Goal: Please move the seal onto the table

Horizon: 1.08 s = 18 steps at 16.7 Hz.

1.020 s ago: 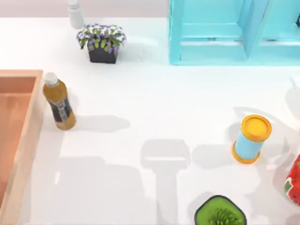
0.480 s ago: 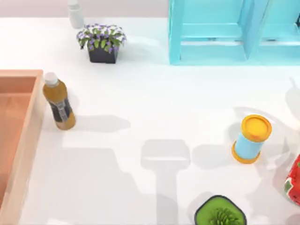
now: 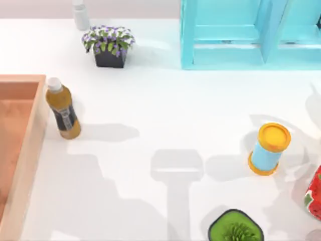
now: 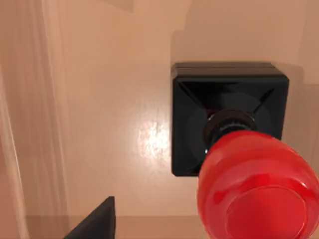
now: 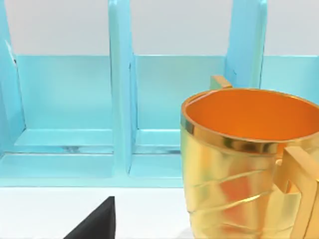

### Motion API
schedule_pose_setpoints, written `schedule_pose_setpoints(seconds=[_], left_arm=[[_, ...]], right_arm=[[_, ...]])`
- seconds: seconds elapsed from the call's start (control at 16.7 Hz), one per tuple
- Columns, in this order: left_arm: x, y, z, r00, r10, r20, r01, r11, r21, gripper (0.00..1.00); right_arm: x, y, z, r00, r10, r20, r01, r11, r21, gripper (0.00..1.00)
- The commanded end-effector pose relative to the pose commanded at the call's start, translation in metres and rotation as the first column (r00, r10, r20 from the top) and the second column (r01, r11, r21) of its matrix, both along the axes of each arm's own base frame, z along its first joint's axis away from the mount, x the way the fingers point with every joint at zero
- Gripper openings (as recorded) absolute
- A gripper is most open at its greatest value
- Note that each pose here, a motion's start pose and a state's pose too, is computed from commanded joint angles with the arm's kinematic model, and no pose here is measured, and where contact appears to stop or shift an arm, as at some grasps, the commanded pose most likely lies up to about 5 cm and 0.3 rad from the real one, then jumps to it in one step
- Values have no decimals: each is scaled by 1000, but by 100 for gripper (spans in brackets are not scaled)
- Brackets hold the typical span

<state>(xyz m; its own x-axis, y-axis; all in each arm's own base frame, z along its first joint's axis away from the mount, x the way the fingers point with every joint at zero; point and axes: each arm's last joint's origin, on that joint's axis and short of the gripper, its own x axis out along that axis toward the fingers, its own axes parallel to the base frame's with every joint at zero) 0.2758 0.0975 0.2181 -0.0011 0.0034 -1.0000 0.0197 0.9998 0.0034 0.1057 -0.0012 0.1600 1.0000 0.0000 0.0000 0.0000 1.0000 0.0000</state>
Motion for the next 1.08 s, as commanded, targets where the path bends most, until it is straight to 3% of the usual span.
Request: schedule_pose_setpoints(seconds=[0.36,0.72,1.08], left_arm=[[-3,0,-52,1000,0,0,0,1000,0,100],[-4,-1,-59,1000,0,0,0,1000,0,100],[-4,-1,-59,1000,0,0,0,1000,0,55]], right_arm=[[0,0,0,1000,0,0,0,1000,0,100],[0,0,0,1000,0,0,0,1000,0,100],[0,0,0,1000,0,0,0,1000,0,100]])
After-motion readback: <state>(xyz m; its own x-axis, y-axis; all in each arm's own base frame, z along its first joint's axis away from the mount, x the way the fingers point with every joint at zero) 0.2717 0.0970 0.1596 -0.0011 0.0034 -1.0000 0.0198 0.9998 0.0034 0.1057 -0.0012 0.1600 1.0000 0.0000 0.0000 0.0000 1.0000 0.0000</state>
